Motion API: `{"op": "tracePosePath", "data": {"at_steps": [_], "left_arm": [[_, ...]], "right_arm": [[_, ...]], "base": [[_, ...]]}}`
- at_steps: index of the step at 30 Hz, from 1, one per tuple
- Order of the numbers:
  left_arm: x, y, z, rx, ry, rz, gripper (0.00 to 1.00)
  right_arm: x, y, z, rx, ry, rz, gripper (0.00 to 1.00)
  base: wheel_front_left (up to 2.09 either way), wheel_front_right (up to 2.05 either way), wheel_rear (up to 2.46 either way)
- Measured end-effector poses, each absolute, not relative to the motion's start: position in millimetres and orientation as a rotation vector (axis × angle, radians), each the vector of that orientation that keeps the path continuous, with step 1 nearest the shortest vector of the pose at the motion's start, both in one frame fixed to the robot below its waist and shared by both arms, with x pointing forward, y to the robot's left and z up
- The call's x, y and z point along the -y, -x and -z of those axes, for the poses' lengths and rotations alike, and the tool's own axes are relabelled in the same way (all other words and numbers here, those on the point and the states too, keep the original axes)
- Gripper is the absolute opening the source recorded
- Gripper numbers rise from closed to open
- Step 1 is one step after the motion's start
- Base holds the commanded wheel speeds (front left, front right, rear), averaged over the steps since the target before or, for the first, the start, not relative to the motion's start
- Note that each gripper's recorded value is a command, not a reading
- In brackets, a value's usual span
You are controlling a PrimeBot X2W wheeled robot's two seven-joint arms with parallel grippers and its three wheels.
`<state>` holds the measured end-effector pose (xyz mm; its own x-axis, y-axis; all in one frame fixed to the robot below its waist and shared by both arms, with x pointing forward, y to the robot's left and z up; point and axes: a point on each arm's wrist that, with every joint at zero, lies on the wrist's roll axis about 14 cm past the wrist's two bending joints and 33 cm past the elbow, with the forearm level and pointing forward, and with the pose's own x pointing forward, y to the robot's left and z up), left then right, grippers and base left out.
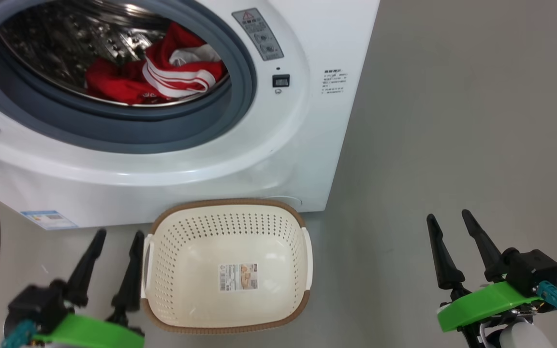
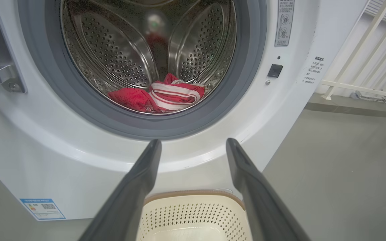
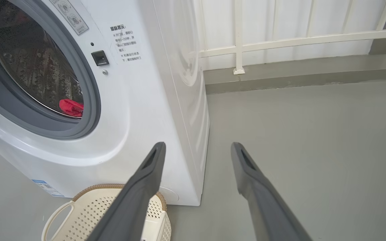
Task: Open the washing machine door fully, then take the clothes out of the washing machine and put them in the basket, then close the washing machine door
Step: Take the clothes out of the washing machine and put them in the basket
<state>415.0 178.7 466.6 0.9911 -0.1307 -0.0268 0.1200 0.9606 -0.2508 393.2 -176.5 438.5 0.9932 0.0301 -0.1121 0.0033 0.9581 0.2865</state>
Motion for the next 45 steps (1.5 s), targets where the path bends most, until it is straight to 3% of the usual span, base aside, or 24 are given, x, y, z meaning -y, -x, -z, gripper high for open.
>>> {"op": "tracePosePath", "data": {"at_steps": [12,30,45], "left_arm": [[-157.6,-499.8,-479.0,-0.006,0.176,0.219,1.0],[-124.4,-627.0,-449.1,-0.104,0.065,0.327,1.0],[-107.4,-685.9,-402.3,-0.259,-0.007,0.366,1.0]], "right_arm": [[167.7,-416.8,-427.1,-0.136,-0.307,-0.036,1.0],[178.1,-443.9,-394.4,-0.188,-0.356,0.006,1.0],[189.7,-445.8,-366.5,-0.248,-0.357,0.044,1.0]], "base": [[0.0,0.0,0.0],[0.0,0.0,0.0],[0.0,0.0,0.0]]}}
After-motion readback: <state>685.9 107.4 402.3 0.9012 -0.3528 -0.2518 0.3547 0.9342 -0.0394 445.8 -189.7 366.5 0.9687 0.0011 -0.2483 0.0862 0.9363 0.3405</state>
